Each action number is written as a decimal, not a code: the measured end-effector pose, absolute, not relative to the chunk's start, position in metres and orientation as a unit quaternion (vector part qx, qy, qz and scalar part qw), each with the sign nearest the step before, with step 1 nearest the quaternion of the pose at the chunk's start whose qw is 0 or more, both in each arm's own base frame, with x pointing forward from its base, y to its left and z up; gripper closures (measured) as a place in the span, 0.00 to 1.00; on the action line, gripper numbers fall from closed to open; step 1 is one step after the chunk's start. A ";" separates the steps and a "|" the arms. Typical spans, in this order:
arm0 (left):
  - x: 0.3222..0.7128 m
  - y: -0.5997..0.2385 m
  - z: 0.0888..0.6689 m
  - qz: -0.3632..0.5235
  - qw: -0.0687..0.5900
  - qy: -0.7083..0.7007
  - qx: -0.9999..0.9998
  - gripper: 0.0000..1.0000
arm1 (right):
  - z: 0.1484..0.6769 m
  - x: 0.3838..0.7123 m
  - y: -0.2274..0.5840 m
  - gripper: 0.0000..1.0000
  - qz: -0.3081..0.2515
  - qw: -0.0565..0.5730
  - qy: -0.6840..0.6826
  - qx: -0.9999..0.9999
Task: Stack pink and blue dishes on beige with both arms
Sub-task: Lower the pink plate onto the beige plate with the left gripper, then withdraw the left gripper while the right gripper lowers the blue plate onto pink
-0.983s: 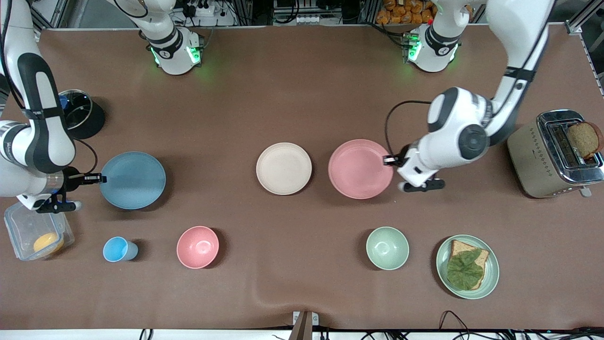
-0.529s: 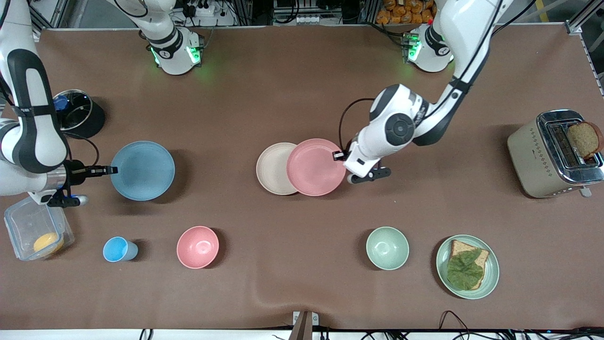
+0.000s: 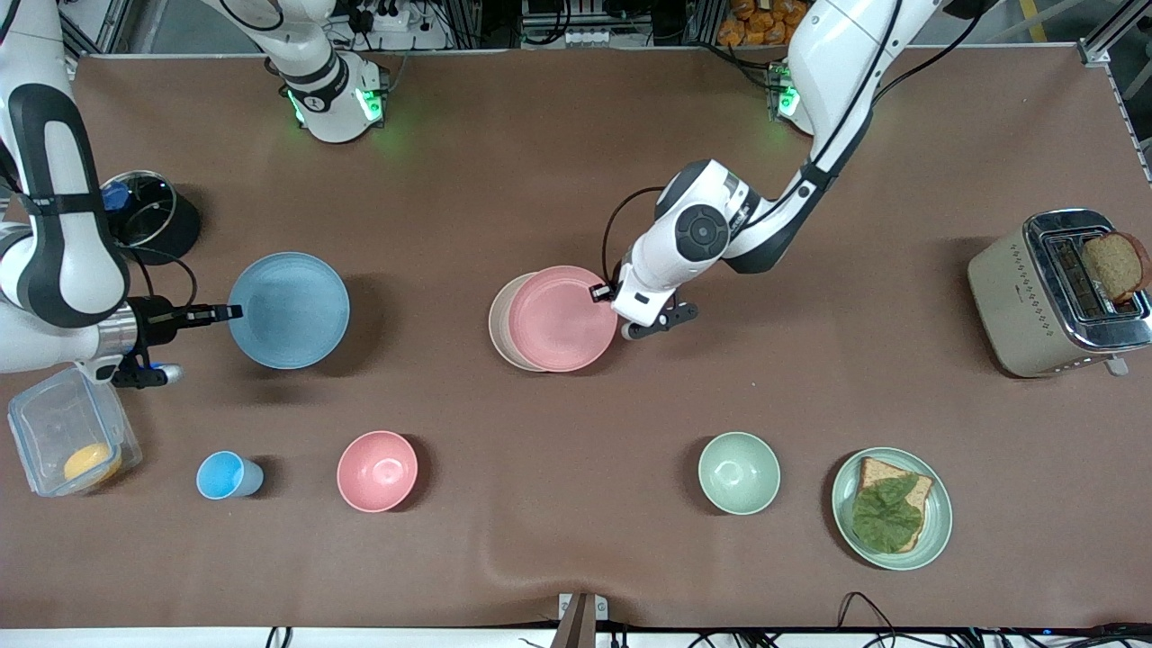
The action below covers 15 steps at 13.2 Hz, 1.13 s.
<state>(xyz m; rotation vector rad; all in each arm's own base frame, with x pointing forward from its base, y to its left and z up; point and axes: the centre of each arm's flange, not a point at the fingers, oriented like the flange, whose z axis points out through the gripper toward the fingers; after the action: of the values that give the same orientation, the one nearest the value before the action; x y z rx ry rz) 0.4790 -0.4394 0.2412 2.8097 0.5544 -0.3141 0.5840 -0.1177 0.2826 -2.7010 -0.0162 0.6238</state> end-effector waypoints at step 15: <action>0.479 -0.470 0.213 -0.114 0.144 0.227 0.956 0.43 | 0.275 0.587 0.036 0.95 0.267 0.216 0.077 -0.936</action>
<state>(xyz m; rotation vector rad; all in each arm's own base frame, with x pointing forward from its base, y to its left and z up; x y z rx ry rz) 0.4786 -0.4702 0.2129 2.7563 0.6539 -0.3288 0.5874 0.0363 0.2747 -2.5945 0.2143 0.7387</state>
